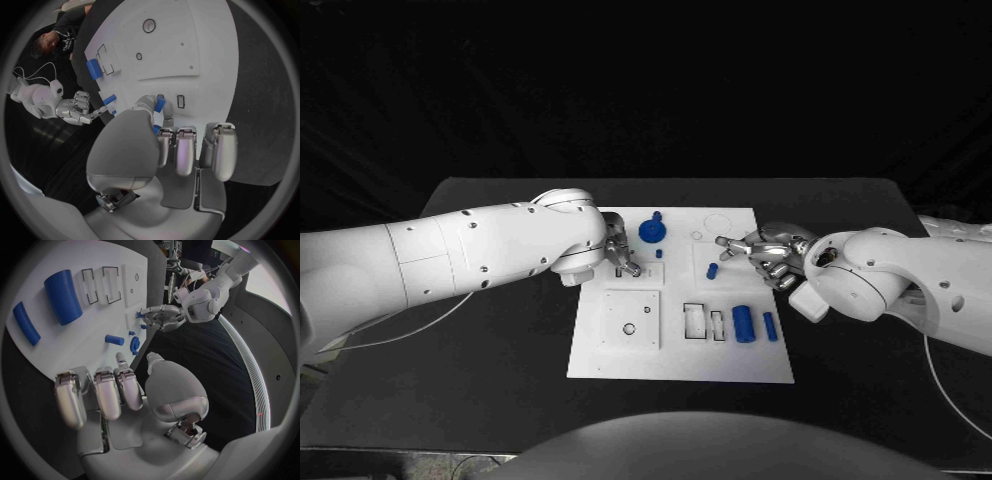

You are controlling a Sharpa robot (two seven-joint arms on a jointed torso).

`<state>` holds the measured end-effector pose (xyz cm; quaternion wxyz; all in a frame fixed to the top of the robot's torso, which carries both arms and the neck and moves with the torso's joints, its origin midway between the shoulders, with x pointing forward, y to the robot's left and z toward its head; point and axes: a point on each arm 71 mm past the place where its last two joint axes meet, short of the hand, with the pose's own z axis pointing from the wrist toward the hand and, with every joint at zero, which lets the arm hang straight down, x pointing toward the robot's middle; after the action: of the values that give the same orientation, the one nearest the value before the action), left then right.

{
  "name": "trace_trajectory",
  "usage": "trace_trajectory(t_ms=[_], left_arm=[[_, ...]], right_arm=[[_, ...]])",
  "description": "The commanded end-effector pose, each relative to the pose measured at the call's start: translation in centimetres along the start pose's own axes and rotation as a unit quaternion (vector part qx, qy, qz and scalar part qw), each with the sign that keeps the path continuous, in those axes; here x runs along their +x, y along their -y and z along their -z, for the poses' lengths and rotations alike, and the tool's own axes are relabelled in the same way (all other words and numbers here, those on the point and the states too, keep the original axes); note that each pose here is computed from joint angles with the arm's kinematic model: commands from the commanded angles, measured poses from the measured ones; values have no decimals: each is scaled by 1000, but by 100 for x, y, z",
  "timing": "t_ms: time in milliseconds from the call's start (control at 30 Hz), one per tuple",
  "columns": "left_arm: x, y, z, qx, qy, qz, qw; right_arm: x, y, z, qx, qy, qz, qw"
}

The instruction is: Assemble the parts on the task board

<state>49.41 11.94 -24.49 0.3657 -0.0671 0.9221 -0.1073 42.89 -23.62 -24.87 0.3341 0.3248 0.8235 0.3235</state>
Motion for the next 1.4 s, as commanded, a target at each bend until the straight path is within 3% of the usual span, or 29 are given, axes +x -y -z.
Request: trace_trajectory(t_ms=[33, 767, 1400], left_arm=[[1, 26, 8, 14, 3, 10, 1000], [-21, -94, 48, 16, -42, 35, 998], [-74, -113, 1, 22, -95, 55, 994]], right_arm=[[13, 0, -2, -2, -6, 2, 1000], [7, 6, -2, 0, -5, 2, 1000], [7, 8, -1, 0, -5, 2, 1000]])
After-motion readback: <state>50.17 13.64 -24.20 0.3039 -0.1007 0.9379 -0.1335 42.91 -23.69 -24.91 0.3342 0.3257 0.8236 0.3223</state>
